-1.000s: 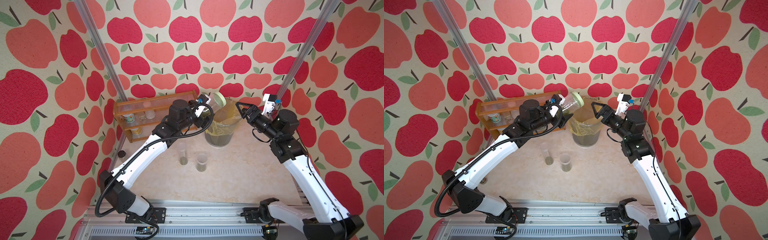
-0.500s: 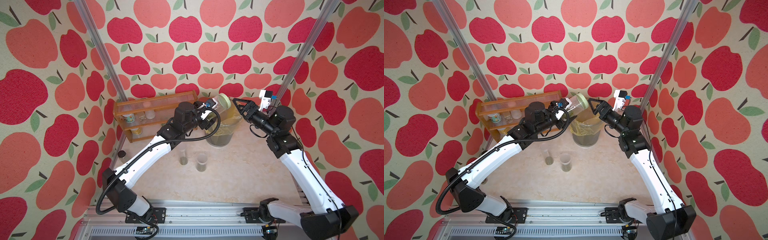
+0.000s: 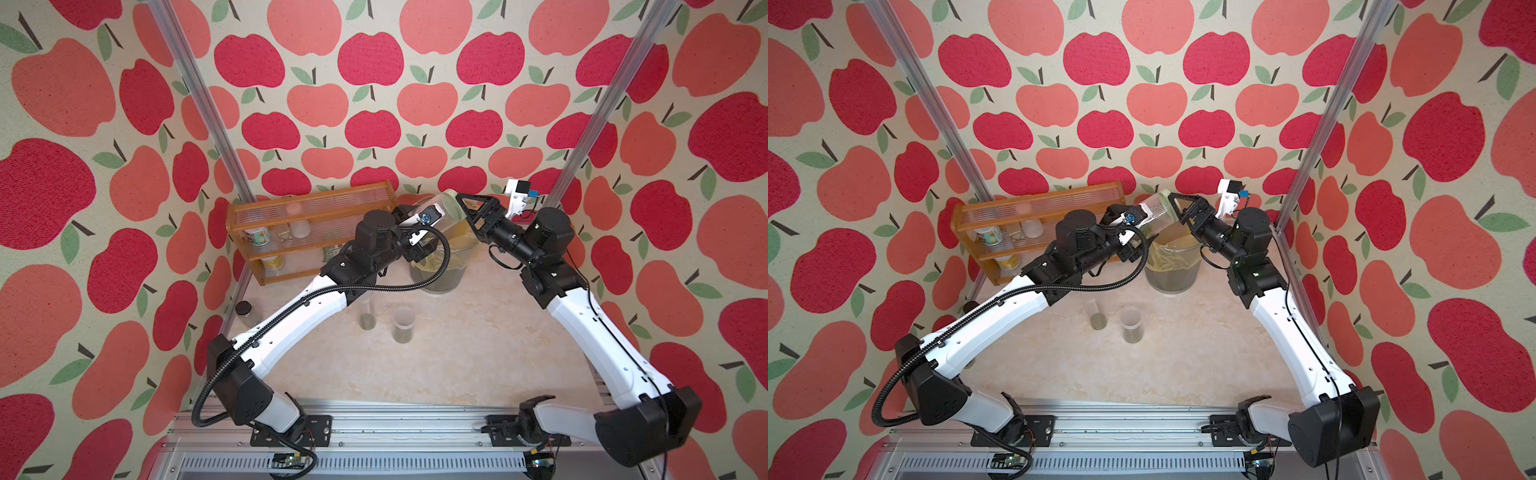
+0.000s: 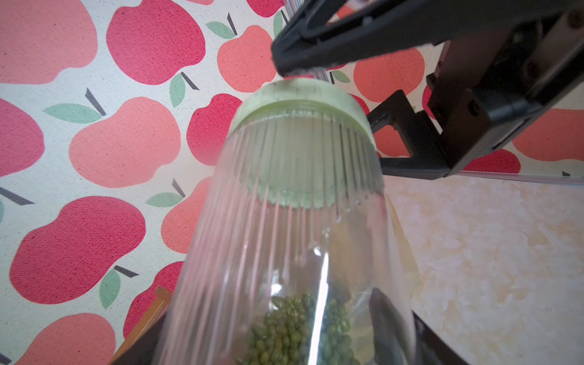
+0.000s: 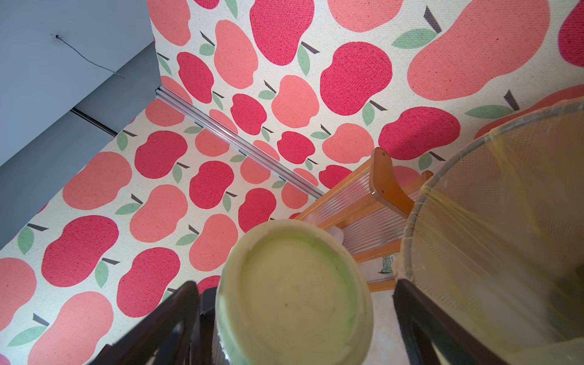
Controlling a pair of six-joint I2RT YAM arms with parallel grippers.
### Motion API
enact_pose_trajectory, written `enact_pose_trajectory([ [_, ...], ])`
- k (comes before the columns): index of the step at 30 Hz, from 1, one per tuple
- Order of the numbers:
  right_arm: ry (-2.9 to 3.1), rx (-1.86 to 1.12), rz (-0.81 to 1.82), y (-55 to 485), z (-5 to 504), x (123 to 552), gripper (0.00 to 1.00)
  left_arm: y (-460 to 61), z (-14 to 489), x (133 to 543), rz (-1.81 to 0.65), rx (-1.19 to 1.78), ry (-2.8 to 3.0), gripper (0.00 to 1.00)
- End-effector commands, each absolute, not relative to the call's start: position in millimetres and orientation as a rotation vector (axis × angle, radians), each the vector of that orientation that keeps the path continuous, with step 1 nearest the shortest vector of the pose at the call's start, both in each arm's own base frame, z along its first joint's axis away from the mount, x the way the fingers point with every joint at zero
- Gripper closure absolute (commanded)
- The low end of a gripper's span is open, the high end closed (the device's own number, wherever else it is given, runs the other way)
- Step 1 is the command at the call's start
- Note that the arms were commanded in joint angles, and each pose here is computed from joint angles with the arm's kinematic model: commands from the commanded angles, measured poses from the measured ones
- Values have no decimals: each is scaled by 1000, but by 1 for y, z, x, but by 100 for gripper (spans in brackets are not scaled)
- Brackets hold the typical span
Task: Empty moldy mung beans from jars
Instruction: Unscrew the lid from the jar.
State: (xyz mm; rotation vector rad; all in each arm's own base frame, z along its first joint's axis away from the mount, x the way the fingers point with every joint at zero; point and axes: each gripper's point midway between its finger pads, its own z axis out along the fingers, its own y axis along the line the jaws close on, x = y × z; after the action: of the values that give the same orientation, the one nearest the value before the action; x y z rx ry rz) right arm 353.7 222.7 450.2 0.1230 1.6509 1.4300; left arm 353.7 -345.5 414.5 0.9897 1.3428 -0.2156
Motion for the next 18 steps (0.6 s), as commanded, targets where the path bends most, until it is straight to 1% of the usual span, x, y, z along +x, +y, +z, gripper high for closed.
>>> enact_pose_trajectory([
  [1,1603,133,1464,225,460,353,1,-341,453,352,-204,897,1226,62],
  [13,1655,113,1436,231,449,357,1,-344,460,349,-196,884,1194,62],
  [18,1648,107,1461,234,449,357,1,-345,458,348,-203,887,1193,62],
])
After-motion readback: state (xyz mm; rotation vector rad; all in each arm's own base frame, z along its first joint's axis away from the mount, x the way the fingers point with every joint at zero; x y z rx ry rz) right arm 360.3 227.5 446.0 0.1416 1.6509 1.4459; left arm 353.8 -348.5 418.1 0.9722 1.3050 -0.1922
